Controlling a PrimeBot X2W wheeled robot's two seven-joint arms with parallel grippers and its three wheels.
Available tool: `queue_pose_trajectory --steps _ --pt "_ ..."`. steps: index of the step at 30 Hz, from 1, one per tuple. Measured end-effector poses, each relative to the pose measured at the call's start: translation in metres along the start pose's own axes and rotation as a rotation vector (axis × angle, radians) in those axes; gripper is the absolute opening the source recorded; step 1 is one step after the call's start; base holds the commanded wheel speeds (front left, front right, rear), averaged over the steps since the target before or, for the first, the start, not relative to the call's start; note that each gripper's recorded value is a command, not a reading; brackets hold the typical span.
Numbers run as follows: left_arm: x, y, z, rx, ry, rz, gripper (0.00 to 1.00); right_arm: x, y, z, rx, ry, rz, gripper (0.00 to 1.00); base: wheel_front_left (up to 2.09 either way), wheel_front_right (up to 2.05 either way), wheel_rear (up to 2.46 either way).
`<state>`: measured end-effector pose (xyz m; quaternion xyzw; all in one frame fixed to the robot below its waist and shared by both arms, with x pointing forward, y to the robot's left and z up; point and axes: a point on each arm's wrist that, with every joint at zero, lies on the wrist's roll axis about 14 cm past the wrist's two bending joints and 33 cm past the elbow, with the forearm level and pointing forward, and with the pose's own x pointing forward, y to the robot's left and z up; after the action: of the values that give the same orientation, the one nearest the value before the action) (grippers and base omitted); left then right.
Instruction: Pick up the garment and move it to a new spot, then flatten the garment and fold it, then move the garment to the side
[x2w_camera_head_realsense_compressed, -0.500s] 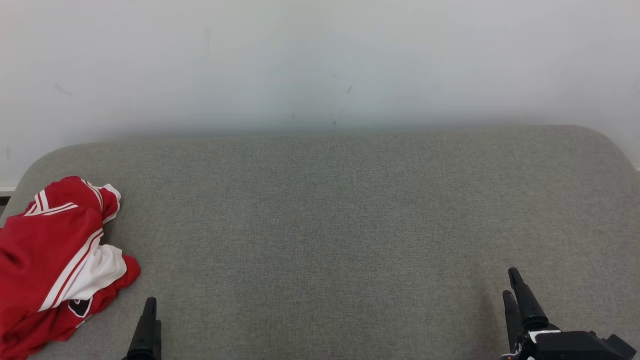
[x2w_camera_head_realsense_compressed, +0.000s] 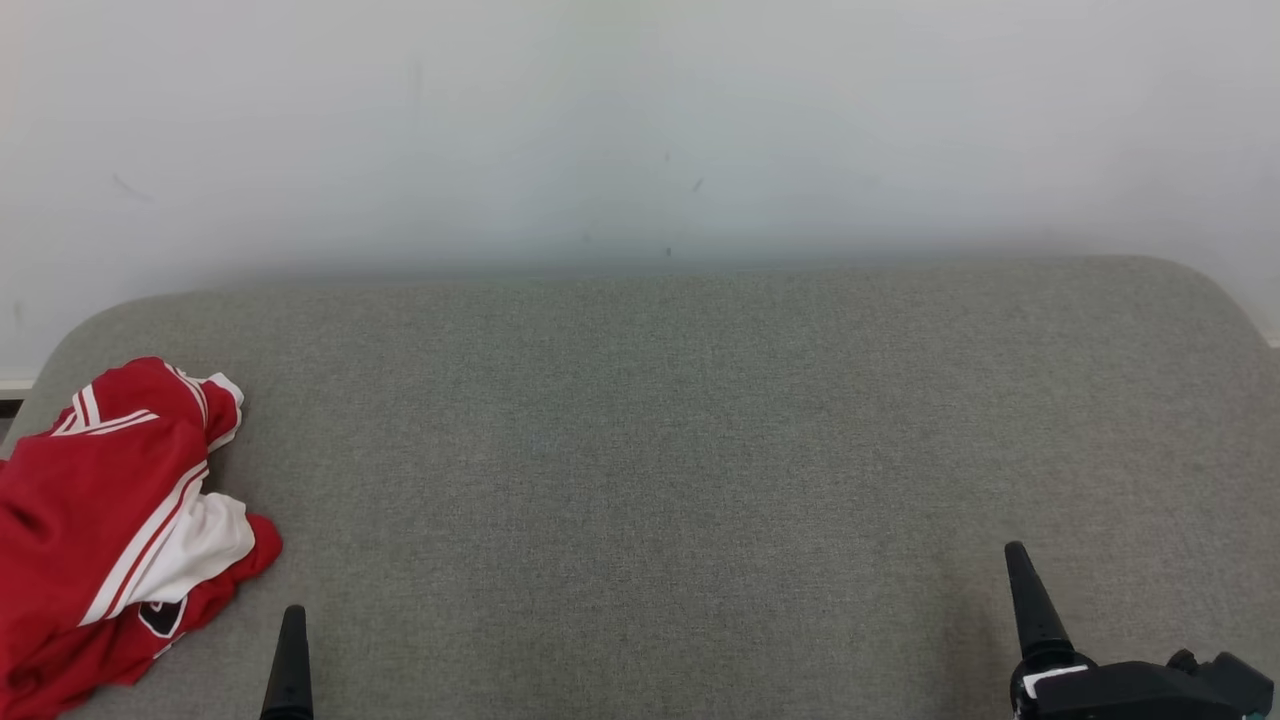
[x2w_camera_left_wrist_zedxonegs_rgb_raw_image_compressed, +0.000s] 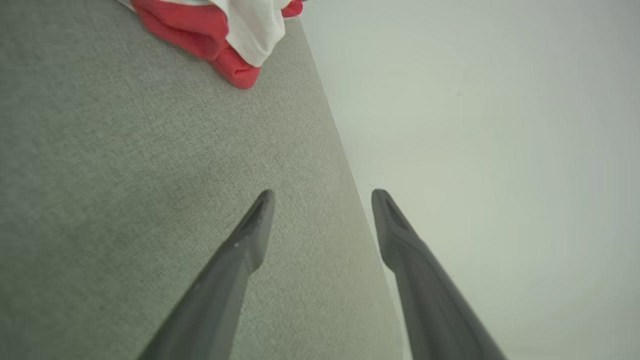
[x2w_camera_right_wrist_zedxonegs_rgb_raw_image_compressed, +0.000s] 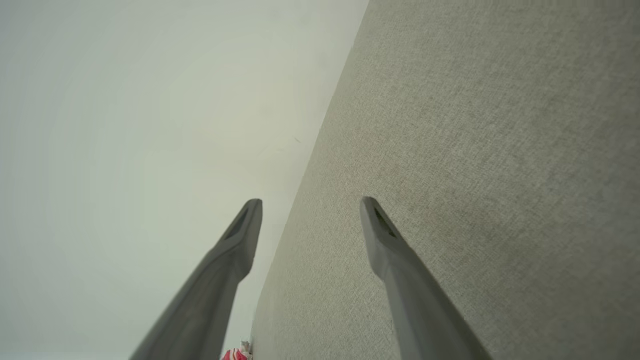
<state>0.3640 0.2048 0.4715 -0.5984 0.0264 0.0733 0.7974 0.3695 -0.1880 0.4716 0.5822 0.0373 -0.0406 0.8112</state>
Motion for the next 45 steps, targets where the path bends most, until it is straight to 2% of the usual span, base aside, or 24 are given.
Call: queue_pose_trajectory --steps 4,24,45 --pt "-0.001 -0.002 0.001 0.092 -0.009 -0.002 1.0 0.0 0.003 -0.005 -0.107 0.011 0.012 1.0 0.0 0.0 0.0" --pt "-0.009 -0.017 -0.004 0.535 -0.027 -0.07 1.0 -0.005 0.01 -0.014 -0.502 0.026 0.06 1.0 0.0 0.0 0.0" --pt "-0.018 -0.018 -0.003 0.816 -0.061 -0.099 1.0 -0.012 0.023 -0.028 -0.819 0.082 0.129 1.0 0.0 0.0 0.0"
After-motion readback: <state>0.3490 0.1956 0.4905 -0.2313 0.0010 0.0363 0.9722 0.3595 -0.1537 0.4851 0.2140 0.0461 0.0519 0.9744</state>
